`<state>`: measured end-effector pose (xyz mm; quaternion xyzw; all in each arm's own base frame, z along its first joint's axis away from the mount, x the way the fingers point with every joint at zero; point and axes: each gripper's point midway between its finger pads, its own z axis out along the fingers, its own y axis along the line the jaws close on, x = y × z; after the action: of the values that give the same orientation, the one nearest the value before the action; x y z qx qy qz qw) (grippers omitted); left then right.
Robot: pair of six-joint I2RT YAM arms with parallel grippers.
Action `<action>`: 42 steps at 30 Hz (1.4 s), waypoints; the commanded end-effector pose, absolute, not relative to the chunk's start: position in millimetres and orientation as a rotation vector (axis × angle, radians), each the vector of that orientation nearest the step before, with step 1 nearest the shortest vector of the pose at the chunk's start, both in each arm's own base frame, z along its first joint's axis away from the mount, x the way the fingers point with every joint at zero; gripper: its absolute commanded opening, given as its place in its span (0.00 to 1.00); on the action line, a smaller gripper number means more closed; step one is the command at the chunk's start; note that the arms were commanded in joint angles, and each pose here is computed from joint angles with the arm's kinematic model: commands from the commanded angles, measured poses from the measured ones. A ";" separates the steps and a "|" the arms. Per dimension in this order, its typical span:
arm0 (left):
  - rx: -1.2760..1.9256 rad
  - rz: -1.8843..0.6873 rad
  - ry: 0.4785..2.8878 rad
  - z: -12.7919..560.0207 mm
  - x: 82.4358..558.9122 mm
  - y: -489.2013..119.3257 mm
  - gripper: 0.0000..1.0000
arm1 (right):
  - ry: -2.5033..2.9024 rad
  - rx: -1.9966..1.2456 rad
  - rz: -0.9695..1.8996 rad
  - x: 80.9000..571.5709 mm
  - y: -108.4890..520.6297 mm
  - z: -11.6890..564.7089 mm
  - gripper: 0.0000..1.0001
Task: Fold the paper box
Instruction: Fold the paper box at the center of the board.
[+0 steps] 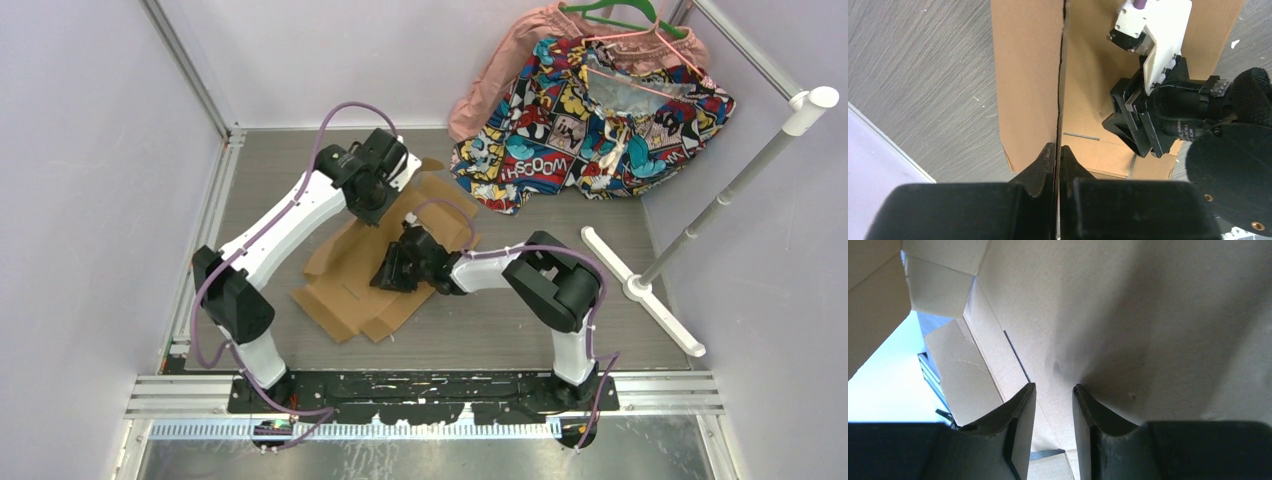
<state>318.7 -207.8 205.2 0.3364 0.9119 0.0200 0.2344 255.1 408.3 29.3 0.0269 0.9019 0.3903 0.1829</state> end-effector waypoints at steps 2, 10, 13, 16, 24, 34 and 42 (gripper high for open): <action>0.857 -0.008 2.408 228.1 317.7 -211.1 0.03 | 2.491 0.052 1.077 252.0 395.2 35.9 0.43; 0.856 0.029 2.371 235.4 319.8 -204.5 0.02 | 2.402 -0.084 1.041 263.7 369.8 80.2 0.50; 0.854 0.028 2.359 238.9 320.2 -204.1 0.02 | 2.380 -0.090 1.022 273.4 355.1 93.3 0.52; 0.857 0.028 2.353 240.6 320.2 -203.9 0.02 | 2.350 -0.060 1.008 293.5 333.1 103.3 0.53; 0.853 0.027 2.339 247.9 317.6 -201.0 0.02 | 2.190 -0.039 1.027 377.0 286.4 129.6 0.54; 0.863 -0.011 2.309 267.4 312.9 -202.1 0.02 | 2.054 -0.170 1.015 442.5 290.9 150.8 0.53; 0.900 -0.024 2.298 278.0 308.3 -201.5 0.03 | 1.979 -0.359 0.833 464.7 280.9 129.1 0.52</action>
<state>313.5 -197.8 243.1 0.3385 0.8951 0.0160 0.2899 442.1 282.4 113.0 -0.0850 0.8388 0.3629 0.3967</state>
